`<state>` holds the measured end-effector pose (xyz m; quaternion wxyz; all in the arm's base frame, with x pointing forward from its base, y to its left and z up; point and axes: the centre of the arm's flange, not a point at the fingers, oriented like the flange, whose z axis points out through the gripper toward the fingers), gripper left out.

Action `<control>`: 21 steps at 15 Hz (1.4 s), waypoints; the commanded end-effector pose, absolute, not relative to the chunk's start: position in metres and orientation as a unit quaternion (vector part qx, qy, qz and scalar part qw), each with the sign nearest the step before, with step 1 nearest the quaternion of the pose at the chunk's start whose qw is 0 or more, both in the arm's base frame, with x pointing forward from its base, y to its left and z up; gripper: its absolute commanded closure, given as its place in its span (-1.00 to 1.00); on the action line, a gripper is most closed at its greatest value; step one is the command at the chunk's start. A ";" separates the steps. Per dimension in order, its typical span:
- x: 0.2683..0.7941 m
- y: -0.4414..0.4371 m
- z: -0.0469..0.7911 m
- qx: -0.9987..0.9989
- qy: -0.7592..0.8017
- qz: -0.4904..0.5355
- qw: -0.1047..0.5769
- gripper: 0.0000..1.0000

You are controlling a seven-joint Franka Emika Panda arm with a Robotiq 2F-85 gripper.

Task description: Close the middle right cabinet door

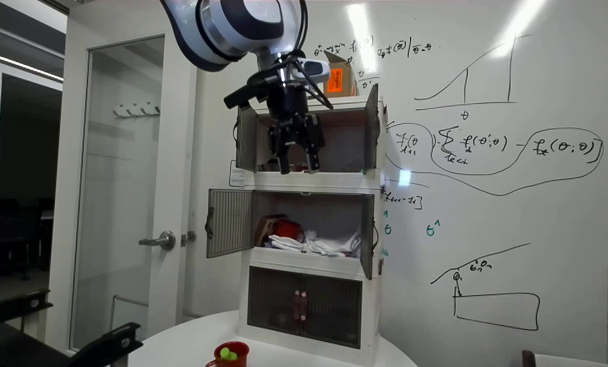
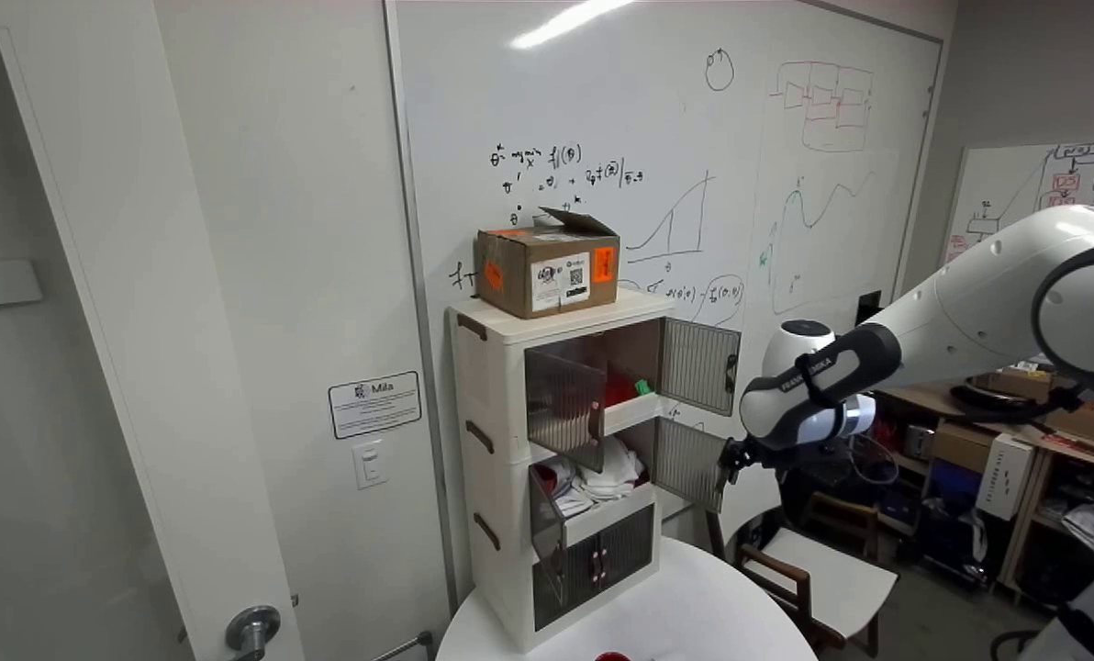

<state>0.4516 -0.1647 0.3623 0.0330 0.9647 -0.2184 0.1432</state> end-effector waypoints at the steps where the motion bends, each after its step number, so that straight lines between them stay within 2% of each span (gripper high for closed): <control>1: 0.440 -0.202 0.289 0.949 -0.228 0.210 0.062 -1.00; 7: 0.457 -0.263 0.197 0.955 -0.206 0.199 0.074 -1.00; 11: 0.484 -0.267 0.156 0.967 -0.173 0.184 0.038 -1.00; 16: 0.522 -0.288 0.158 0.968 -0.150 0.200 0.010 -1.00; 21: 0.545 -0.280 0.164 0.961 -0.110 0.251 0.029 -1.00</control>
